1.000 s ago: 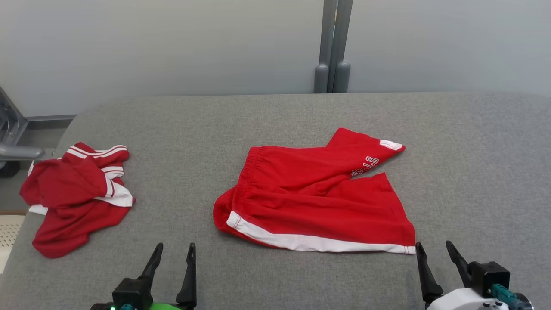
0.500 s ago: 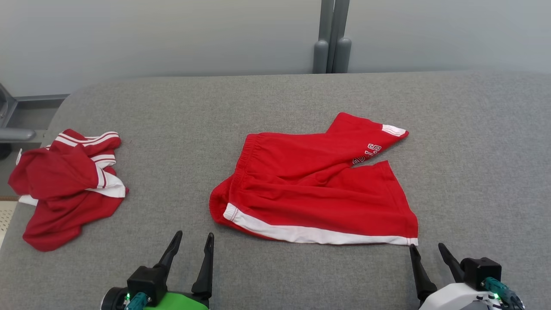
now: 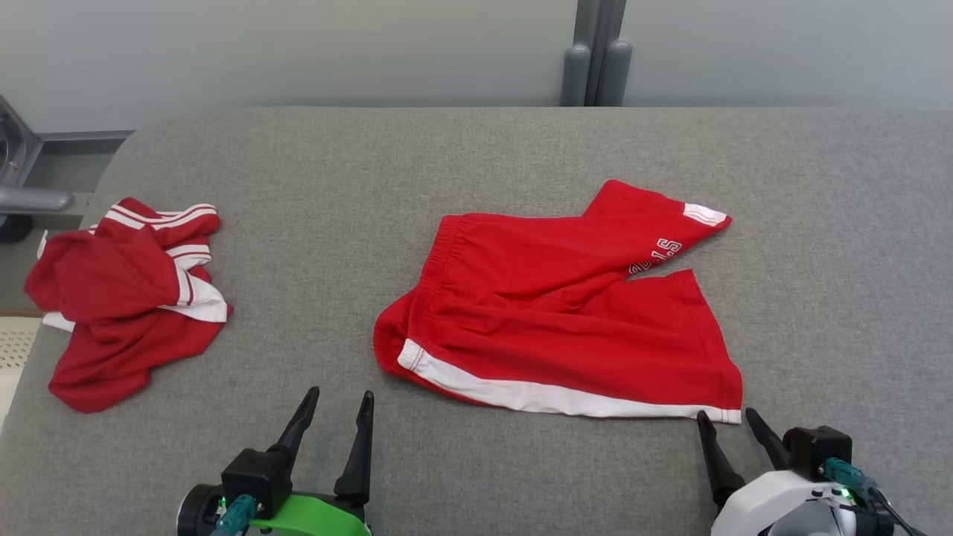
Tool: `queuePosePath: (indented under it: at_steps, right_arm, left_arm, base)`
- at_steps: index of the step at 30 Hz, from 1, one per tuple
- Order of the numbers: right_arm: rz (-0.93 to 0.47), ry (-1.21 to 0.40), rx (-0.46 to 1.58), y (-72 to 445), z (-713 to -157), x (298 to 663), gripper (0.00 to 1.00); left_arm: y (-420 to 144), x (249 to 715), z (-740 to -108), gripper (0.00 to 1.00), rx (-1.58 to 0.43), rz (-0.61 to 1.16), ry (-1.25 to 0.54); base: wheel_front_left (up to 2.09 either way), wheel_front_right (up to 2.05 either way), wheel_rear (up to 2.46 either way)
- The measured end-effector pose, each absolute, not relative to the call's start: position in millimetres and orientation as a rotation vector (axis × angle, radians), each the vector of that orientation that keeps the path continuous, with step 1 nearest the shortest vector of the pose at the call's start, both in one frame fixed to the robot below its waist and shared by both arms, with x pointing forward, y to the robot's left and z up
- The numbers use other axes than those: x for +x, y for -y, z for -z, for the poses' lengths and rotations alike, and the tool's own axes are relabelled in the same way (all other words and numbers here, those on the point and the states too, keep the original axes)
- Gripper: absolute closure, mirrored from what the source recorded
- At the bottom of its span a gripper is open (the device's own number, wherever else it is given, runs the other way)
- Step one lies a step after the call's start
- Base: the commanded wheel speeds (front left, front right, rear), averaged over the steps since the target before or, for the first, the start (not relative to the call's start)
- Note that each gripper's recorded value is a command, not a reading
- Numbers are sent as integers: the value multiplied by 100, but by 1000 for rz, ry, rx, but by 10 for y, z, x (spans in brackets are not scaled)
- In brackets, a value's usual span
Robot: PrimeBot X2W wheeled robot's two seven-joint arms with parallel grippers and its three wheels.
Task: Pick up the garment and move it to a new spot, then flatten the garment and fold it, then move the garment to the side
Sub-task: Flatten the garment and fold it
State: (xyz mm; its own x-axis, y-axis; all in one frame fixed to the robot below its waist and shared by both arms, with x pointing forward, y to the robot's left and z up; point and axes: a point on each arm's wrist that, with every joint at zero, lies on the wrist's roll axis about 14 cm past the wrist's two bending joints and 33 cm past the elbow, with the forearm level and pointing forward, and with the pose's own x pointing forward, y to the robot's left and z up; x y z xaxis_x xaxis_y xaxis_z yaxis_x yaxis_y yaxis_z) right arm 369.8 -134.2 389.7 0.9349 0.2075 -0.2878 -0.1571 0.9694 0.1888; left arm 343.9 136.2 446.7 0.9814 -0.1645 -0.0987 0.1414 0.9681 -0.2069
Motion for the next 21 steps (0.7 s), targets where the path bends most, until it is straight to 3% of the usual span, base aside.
queuePosePath:
  at_steps: [5,7,8,11,12,19,20,21]
  right_arm:
    - [-207,-328,157,1294,-3846,3709,0]
    - [-209,-336,157,1289,-3822,3707,15]
    - [-210,-338,156,1288,-3816,3706,27]
    - [-209,-340,156,1289,-3810,3706,38]
    - [-209,-340,156,1289,-3810,3706,49]
    - [-210,-345,156,1291,-3794,3702,64]
    - [-210,-346,156,1289,-3792,3704,69]
    - [-211,-347,156,1285,-3790,3709,82]
  left_arm:
    - [-1393,3443,-4431,0,-201,144,-127]
    - [-1395,3444,-4421,0,-202,144,-130]
    - [-1395,3444,-4418,0,-202,144,-131]
    - [-1389,3449,-4415,0,-202,145,-132]
    - [-1386,3451,-4415,0,-202,146,-132]
    - [-1362,3463,-4415,0,-205,154,-133]
    - [-1361,3464,-4416,0,-206,154,-132]
    - [-1360,3466,-4419,0,-205,154,-131]
  base:
    - [0,0,0]
    - [0,0,0]
    - [0,0,0]
    - [0,0,0]
    - [0,0,0]
    - [0,0,0]
    - [0,0,0]
    - [0,0,0]
